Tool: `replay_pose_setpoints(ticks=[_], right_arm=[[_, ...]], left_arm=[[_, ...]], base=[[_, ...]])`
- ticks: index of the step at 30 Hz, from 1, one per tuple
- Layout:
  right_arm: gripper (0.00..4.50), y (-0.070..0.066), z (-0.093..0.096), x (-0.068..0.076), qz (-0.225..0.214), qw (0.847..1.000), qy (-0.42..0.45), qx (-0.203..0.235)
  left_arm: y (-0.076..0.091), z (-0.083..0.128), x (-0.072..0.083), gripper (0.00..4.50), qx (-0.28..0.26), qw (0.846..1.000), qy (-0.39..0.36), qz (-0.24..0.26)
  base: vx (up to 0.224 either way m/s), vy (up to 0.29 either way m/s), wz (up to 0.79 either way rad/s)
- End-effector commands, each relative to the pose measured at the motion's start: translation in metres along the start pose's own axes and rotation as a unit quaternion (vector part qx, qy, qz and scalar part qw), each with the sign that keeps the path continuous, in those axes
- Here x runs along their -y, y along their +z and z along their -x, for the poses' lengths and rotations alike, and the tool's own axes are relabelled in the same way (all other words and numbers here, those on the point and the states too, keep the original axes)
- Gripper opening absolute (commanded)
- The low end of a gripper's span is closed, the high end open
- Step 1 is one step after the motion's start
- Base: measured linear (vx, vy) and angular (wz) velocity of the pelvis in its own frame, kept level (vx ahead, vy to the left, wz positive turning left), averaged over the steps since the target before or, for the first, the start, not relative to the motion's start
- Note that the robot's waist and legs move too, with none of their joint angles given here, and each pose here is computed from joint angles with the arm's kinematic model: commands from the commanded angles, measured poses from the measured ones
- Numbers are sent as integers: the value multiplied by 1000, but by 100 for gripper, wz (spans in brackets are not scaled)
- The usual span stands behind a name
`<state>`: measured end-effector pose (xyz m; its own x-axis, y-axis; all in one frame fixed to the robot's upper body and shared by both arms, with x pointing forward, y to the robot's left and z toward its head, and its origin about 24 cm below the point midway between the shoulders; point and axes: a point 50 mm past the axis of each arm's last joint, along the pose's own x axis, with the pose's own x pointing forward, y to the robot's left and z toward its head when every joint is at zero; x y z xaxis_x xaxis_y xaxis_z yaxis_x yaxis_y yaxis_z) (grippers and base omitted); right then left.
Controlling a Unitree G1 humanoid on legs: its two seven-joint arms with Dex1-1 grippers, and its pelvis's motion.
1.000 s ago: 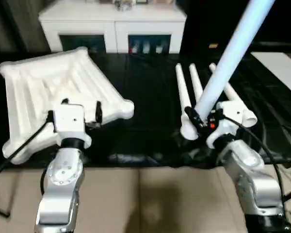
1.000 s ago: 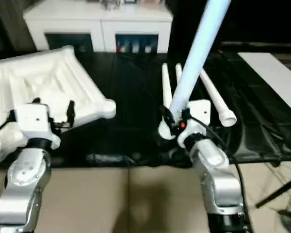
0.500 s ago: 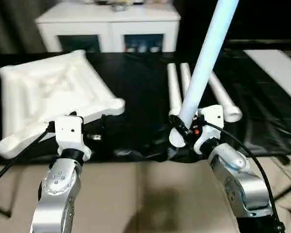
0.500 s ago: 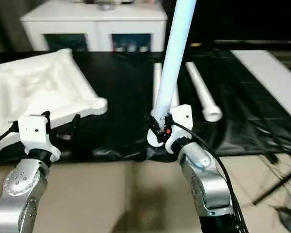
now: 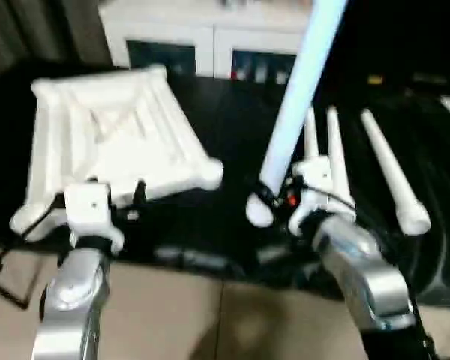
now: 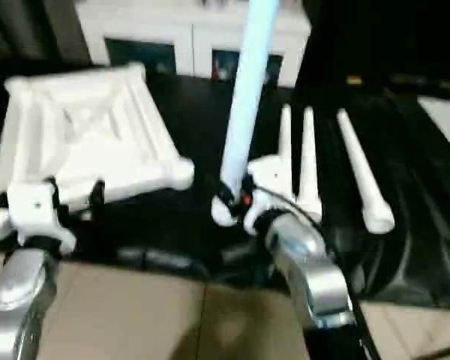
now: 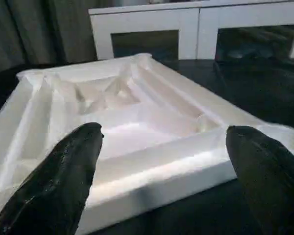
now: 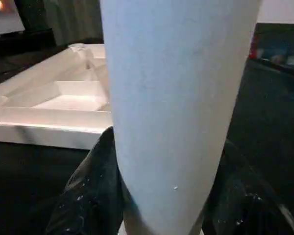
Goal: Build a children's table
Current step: Pick table leg
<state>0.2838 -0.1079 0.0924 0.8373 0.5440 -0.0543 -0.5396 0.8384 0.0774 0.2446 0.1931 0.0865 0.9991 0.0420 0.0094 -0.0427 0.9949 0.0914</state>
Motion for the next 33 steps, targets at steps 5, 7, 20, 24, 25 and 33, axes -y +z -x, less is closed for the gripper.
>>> replay_pose_setpoints(ticks=[5, 7, 20, 24, 25, 33], right_arm=[[183, 1, 3, 4, -4, 1000, -7, 5], [183, 1, 4, 4, -5, 1000, -3, 5], [183, 10, 6, 12, 5, 1000, 5, 22], [183, 15, 2, 20, -2, 1000, 2, 29], [183, 17, 2, 22, -2, 1000, 4, 29], [183, 23, 0, 30, 7, 999, 28, 20]], left_arm=[[6, -1, 5, 446, 8, 1000, -15, -2], [6, -1, 5, 446, 8, 1000, -18, -5], [13, -10, 16, 446, 18, 968, -248, 44], [3, -28, 25, 446, -33, 934, -356, -23], [2, -34, 25, 446, -37, 932, -359, -22], [-8, -67, 22, 400, -114, 875, -468, -44]], base=[[160, -38, 12], [129, 67, 2], [107, 15, 2], [13, -9, 2], [-53, 10, 9], [-34, 6, 4]])
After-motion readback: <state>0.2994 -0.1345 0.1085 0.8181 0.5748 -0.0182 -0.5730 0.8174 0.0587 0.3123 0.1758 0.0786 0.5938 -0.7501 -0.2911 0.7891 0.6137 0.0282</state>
